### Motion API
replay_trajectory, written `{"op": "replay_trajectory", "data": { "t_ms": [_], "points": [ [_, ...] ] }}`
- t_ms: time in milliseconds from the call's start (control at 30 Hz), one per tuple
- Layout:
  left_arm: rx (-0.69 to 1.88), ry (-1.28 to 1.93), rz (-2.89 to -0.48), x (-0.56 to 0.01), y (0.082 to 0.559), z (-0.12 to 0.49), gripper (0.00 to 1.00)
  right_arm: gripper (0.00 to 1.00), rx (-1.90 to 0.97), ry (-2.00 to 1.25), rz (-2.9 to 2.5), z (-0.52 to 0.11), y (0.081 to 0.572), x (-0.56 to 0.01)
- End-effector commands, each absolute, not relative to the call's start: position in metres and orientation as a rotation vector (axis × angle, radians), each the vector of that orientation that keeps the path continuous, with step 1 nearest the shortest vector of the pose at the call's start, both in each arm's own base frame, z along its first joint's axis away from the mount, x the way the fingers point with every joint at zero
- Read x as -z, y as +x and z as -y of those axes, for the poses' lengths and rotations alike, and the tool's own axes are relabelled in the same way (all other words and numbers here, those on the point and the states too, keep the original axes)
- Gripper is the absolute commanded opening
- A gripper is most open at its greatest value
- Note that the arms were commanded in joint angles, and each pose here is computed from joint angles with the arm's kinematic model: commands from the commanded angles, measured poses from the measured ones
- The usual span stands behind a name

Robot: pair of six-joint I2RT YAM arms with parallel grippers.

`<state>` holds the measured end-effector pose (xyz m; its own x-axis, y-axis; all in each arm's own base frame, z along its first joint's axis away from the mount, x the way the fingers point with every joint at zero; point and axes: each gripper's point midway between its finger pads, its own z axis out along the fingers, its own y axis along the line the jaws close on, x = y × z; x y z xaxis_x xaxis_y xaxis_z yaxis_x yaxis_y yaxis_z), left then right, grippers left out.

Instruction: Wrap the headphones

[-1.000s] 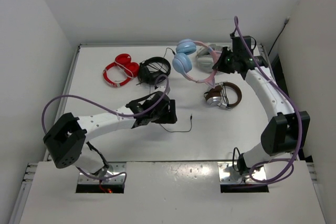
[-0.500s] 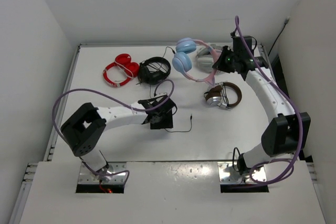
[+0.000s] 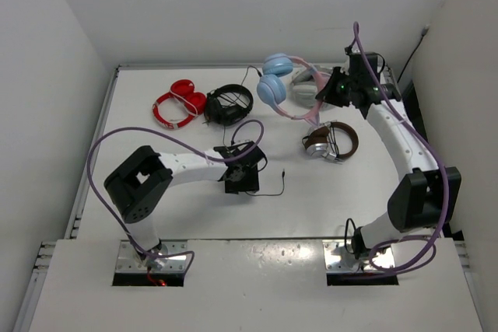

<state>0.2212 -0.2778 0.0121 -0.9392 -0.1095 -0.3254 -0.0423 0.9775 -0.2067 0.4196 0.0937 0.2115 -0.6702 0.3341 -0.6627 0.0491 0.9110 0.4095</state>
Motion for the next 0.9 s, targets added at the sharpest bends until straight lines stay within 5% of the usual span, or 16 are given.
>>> {"op": "replay_trajectory", "data": {
  "t_ms": [0, 467, 867],
  "points": [
    [0.289, -0.148, -2.783, -0.014, 0.228, 0.283, 0.62, 0.00, -0.570, 0.274, -2.153, -0.099, 0.434, -0.244],
    [0.197, -0.153, -2.851, 0.016, 0.226, 0.273, 0.44, 0.00, -0.612, 0.318, -2.201, -0.088, 0.436, -0.223],
    [0.260, -0.022, -2.849, 0.018, 0.222, 0.272, 0.00, 0.00, -0.620, 0.333, -2.208, -0.082, 0.433, -0.219]
  ]
}}
